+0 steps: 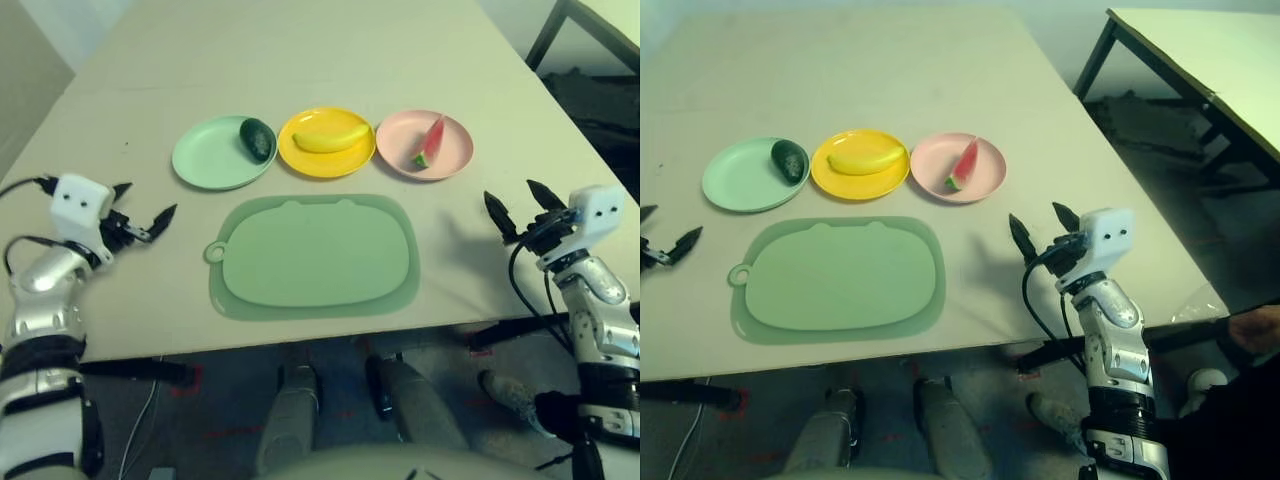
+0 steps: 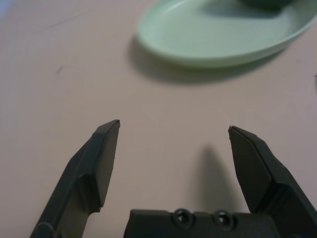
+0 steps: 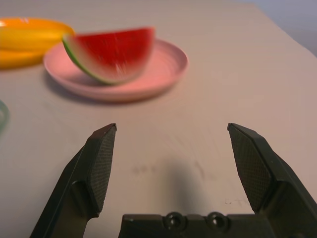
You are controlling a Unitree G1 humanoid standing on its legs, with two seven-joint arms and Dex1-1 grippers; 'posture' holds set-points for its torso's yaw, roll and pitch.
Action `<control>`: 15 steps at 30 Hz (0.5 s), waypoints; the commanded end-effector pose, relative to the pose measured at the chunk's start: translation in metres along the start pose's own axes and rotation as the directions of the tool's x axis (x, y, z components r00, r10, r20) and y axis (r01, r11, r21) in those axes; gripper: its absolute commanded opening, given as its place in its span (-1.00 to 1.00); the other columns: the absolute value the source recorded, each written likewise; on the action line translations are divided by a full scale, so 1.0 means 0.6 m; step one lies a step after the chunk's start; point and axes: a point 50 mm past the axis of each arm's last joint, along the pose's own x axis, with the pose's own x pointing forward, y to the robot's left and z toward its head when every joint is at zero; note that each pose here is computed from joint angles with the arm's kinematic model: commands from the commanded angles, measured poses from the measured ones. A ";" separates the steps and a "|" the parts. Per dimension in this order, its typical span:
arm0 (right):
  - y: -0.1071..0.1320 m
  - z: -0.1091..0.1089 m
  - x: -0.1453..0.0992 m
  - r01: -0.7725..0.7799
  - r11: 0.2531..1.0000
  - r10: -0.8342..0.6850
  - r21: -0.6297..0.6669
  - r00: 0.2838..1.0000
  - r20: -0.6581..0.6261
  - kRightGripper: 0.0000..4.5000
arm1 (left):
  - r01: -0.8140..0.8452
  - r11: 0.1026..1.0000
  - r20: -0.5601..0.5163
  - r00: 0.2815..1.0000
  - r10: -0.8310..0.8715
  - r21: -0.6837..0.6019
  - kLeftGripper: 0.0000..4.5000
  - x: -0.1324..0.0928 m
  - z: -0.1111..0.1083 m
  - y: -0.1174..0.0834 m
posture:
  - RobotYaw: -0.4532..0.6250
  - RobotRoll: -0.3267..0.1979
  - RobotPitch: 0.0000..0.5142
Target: Place the fruits into color-matched plates.
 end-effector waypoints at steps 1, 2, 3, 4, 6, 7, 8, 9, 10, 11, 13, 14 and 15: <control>-0.024 -0.022 -0.025 0.062 0.998 -0.063 -0.028 0.997 -0.036 1.00 | -0.075 0.996 -0.008 0.997 0.075 -0.046 0.98 -0.010 -0.003 0.006 | -0.26 0.25 -0.35; -0.027 -0.025 -0.027 0.065 0.997 -0.066 -0.030 0.997 -0.039 1.00 | -0.082 0.995 -0.023 0.996 0.081 -0.050 0.98 -0.013 -0.009 0.005 | -0.26 0.25 -0.35; -0.030 -0.028 -0.028 0.068 0.997 -0.070 -0.035 0.997 -0.042 1.00 | -0.088 0.995 -0.039 0.996 0.086 -0.054 0.98 -0.015 -0.015 0.004 | -0.25 0.25 -0.33; -0.032 -0.030 -0.029 0.073 0.997 -0.074 -0.038 0.996 -0.043 1.00 | -0.094 0.994 -0.050 0.995 0.091 -0.056 0.98 -0.016 -0.019 0.003 | -0.25 0.25 -0.33; -0.038 -0.031 -0.028 0.084 0.996 -0.086 -0.039 0.996 -0.040 1.00 | -0.110 0.992 -0.060 0.993 0.106 -0.068 0.98 -0.018 -0.023 0.006 | -0.24 0.25 -0.32; -0.042 -0.031 -0.028 0.088 0.995 -0.090 -0.039 0.995 -0.037 1.00 | -0.118 0.991 -0.057 0.992 0.115 -0.069 0.98 -0.018 -0.021 0.007 | -0.22 0.25 -0.32; -0.044 -0.030 -0.026 0.089 0.995 -0.090 -0.039 0.995 -0.034 1.00 | -0.125 0.990 -0.055 0.991 0.121 -0.069 0.98 -0.018 -0.019 0.010 | -0.21 0.25 -0.32; -0.046 -0.029 -0.025 0.084 0.996 -0.085 -0.038 0.996 -0.028 1.00 | -0.131 0.989 -0.052 0.990 0.128 -0.068 0.98 -0.018 -0.017 0.011 | -0.20 0.25 -0.32; -0.047 -0.028 -0.023 0.079 0.996 -0.080 -0.037 0.997 -0.023 1.00 | -0.138 0.988 -0.049 0.990 0.135 -0.068 0.98 -0.019 -0.015 0.013 | -0.19 0.25 -0.33; -0.049 -0.028 -0.021 0.075 0.997 -0.075 -0.032 0.997 -0.017 1.00 | -0.149 0.986 -0.046 0.988 0.146 -0.072 0.98 -0.020 -0.013 0.014 | -0.18 0.25 -0.33; -0.050 -0.030 -0.018 0.065 0.998 -0.066 -0.022 0.998 -0.008 1.00 | -0.168 0.982 -0.043 0.985 0.165 -0.084 0.98 -0.023 -0.012 0.017 | -0.14 0.25 -0.35; -0.051 -0.031 -0.017 0.060 0.998 -0.061 -0.018 0.998 -0.006 1.00 | -0.173 0.981 -0.040 0.985 0.170 -0.084 0.98 -0.025 -0.011 0.018 | -0.13 0.25 -0.36; -0.051 -0.031 -0.016 0.057 0.998 -0.057 -0.011 0.998 0.000 1.00 | -0.176 0.981 -0.038 0.984 0.174 -0.080 0.98 -0.027 -0.009 0.019 | -0.12 0.25 -0.38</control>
